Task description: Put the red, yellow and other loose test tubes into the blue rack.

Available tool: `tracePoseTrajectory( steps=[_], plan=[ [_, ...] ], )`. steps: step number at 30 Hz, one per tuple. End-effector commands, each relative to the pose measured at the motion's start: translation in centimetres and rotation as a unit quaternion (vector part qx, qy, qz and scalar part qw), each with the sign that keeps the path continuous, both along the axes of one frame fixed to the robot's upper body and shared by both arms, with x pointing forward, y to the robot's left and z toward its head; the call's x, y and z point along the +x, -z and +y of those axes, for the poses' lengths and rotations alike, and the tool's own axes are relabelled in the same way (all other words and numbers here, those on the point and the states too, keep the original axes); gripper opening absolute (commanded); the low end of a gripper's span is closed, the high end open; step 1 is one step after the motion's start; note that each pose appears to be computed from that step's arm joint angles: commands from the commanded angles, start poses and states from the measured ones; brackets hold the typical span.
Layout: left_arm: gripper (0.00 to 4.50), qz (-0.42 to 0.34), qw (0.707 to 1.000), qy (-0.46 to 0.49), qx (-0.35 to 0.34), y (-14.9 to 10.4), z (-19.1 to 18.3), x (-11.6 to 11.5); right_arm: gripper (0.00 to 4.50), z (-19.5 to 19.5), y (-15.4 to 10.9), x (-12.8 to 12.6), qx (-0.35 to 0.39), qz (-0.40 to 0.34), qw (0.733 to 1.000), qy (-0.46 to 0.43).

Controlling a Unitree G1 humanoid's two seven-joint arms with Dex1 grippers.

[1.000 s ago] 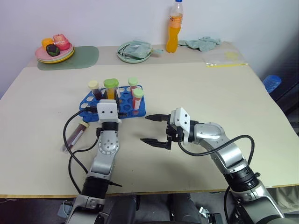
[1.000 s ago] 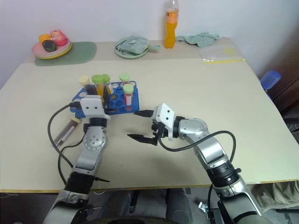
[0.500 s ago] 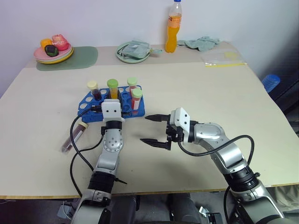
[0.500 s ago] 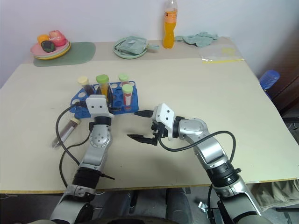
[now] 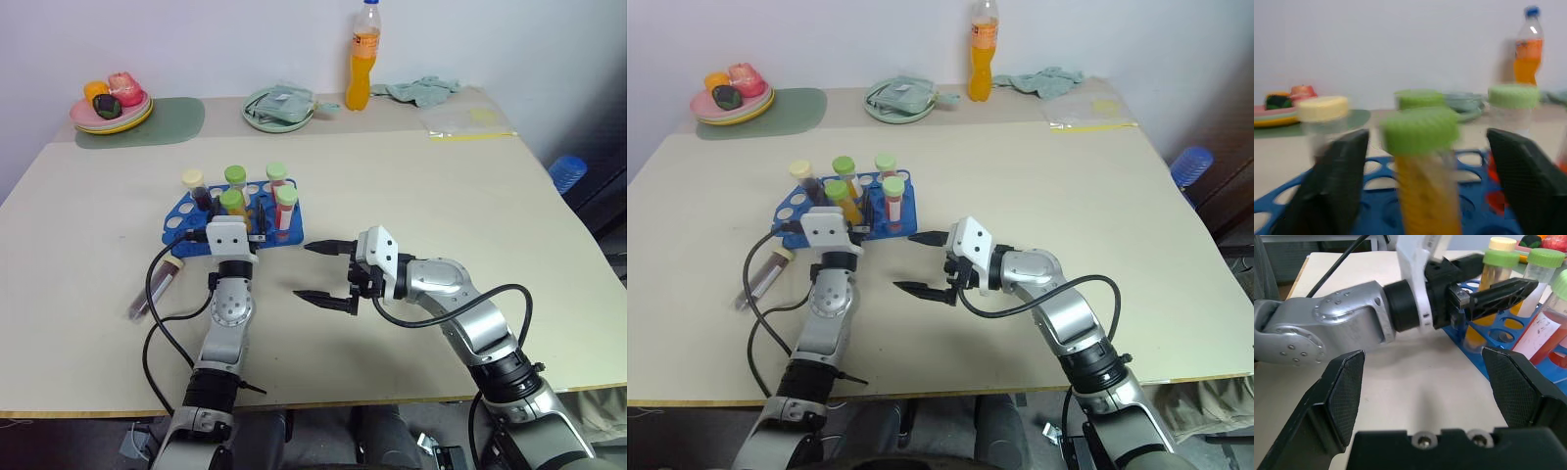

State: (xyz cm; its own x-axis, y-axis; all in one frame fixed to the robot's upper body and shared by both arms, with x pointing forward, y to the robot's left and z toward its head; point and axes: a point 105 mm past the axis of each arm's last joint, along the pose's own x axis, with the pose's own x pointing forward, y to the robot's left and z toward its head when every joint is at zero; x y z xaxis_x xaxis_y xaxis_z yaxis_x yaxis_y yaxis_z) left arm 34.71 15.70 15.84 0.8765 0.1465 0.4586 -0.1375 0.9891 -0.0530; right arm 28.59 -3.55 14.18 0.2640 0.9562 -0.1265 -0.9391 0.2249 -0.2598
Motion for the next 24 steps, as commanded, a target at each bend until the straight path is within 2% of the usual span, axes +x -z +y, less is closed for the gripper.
tracePoseTrajectory(
  steps=[1, 4, 8, 9, 10, 12, 15, 17, 19, 21, 22, 24],
  plan=[
    [3.68, -0.052, 0.998, -0.013, -0.031, -3.7, 2.0, -1.4, 4.22, 0.3, -1.2, -0.5, 0.015, -0.020, 1.000, -0.007],
    [3.68, -0.071, 0.997, 0.003, -0.044, -6.5, 3.8, -2.7, 4.22, 0.3, -1.2, -0.5, 0.016, -0.019, 1.000, -0.006],
    [3.68, -0.039, 0.996, 0.072, -0.035, -8.3, 5.5, -4.1, 4.22, 0.4, -1.2, -0.6, 0.018, -0.016, 1.000, -0.010],
    [4.21, -0.027, 0.996, 0.083, -0.032, -8.5, 5.9, -4.3, 4.22, 0.4, -1.2, -0.6, 0.019, -0.014, 1.000, -0.011],
    [4.46, -0.016, 0.996, 0.090, -0.024, -8.7, 6.2, -4.5, 4.22, 0.5, -1.2, -0.6, 0.020, -0.013, 1.000, -0.013],
    [4.46, 0.031, 0.995, 0.090, -0.010, -8.2, 7.1, -4.5, 4.22, 0.6, -1.2, -0.6, 0.020, -0.012, 1.000, -0.017],
    [4.46, 0.168, 0.983, 0.014, 0.074, -6.2, 10.7, -4.5, 4.22, 0.7, -1.2, -0.5, 0.020, -0.015, 0.999, -0.022],
    [4.46, 0.267, 0.958, 0.019, 0.100, -5.0, 12.0, -5.2, 4.22, 0.7, -1.2, -0.5, 0.019, -0.014, 0.999, -0.024],
    [4.46, 0.344, 0.933, 0.072, 0.082, -4.4, 12.4, -6.3, 4.22, 0.7, -1.2, -0.5, 0.019, -0.012, 0.999, -0.026],
    [4.46, 0.438, 0.885, 0.139, 0.075, -3.1, 11.9, -7.5, 4.22, 0.8, -1.2, -0.6, 0.020, -0.011, 0.999, -0.029],
    [4.46, 0.481, 0.862, 0.148, 0.066, -2.5, 12.1, -8.0, 4.22, 0.9, -1.2, -0.6, 0.021, -0.010, 0.999, -0.030],
    [4.46, 0.589, 0.793, 0.132, 0.081, -0.8, 13.1, -9.3, 4.22, 1.0, -1.2, -0.6, 0.021, -0.010, 0.999, -0.033]
  ],
)
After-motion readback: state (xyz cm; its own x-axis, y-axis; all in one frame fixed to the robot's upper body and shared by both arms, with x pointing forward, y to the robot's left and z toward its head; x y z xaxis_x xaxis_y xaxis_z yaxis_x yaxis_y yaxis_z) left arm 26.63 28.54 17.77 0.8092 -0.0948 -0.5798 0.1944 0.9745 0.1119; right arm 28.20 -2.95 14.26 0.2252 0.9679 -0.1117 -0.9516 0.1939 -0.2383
